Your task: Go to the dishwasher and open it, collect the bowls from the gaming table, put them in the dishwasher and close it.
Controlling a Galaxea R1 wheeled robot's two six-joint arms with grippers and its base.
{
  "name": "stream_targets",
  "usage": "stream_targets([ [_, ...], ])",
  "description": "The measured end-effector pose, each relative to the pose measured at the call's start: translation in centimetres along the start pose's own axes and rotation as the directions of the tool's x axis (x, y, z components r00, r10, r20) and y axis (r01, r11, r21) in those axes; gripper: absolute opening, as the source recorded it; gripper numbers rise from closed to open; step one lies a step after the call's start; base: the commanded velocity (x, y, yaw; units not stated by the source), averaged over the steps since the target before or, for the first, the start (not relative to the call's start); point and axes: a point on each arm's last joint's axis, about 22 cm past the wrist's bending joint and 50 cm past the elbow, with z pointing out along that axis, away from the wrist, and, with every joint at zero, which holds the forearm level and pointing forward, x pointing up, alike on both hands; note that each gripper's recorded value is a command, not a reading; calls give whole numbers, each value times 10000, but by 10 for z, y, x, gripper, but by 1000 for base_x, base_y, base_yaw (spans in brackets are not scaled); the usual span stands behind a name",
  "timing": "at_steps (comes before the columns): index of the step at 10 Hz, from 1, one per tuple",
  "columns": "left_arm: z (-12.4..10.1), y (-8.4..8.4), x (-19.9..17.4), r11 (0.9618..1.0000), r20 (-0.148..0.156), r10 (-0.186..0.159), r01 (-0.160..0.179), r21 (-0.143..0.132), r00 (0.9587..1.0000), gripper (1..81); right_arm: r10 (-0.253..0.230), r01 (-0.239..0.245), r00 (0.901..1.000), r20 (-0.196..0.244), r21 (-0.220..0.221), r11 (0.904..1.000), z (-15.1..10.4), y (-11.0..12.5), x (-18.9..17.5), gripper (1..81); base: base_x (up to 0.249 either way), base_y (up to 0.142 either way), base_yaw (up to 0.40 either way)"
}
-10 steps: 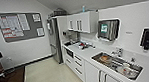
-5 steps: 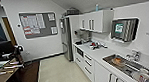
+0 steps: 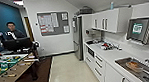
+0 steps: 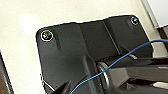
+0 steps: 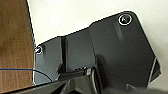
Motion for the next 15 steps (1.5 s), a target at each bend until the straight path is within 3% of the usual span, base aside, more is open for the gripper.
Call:
stream_targets([
  [12, 0, 0, -2, 10000, 27, -4, 4, -1, 10000, 811, -16, 16, 10000, -70, -74, 10000, -1, 6, 5, 811, 0, 0, 357],
  [15, -1, -6, -4, 9998, 52, 181, -182, 115, 9998, 811, -30, 30, 9999, -102, -58, 10000, -1, 5, 8, 811, 0, 0, 356],
])
